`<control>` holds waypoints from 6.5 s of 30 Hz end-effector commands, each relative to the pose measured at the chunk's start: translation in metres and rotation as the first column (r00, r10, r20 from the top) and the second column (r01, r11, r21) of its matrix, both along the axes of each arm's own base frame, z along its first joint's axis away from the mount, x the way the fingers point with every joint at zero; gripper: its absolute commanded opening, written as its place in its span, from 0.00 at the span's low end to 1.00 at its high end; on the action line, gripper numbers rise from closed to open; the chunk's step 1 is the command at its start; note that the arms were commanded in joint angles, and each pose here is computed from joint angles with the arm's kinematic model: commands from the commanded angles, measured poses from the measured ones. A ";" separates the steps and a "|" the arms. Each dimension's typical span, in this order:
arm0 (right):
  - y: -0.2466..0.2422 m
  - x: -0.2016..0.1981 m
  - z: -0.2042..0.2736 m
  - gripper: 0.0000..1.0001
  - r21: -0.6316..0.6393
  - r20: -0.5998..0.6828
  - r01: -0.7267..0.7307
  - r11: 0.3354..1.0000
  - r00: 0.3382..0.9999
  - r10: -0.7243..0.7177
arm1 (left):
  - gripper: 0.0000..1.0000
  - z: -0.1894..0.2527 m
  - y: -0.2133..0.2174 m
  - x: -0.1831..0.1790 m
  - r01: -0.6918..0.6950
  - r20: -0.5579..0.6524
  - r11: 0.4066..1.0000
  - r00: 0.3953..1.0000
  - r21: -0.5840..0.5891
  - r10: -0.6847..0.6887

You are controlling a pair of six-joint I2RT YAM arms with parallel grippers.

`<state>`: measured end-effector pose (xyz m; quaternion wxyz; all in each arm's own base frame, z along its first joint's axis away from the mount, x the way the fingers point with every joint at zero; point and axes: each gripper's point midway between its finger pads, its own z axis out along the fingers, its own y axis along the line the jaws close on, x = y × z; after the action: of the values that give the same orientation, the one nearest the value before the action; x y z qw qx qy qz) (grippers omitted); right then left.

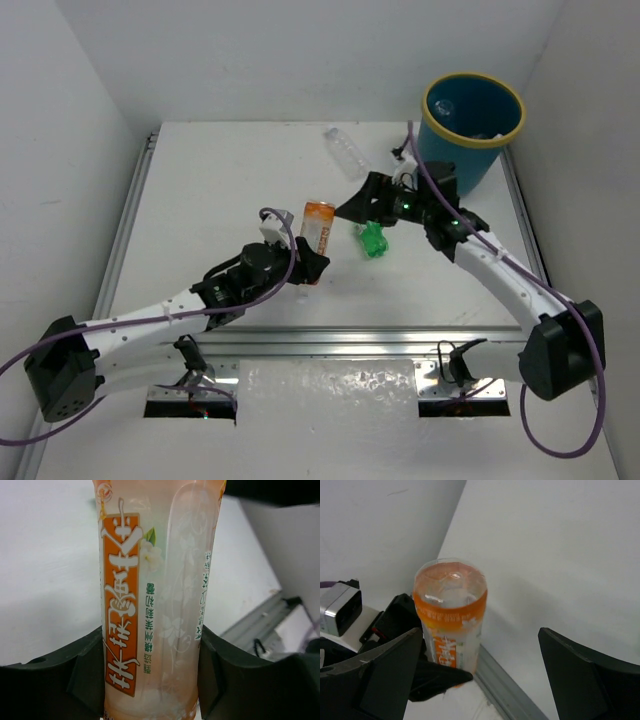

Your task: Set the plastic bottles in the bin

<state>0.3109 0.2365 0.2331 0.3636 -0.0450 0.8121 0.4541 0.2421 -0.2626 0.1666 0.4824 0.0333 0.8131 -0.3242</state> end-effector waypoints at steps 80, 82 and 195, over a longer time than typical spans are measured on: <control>-0.165 0.008 0.064 0.99 -0.317 0.320 0.572 0.757 0.816 -0.482 | 0.00 -0.078 -0.123 0.125 -0.276 -0.201 0.867 0.902 0.415 0.383; -0.139 0.003 0.049 0.99 -0.260 0.264 0.464 0.847 0.878 -0.399 | 0.00 -0.087 -0.105 0.098 -0.216 -0.178 0.885 0.934 0.413 0.310; -0.129 -0.083 0.060 0.99 -0.149 0.315 0.446 0.883 0.868 -0.385 | 0.95 0.015 -0.099 0.357 -0.592 0.242 0.797 0.796 0.117 0.555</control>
<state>0.2454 0.0900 0.2830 0.5604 0.0553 0.8006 0.2049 0.5647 -0.3741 0.1373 0.5691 -0.1134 0.8121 -0.0615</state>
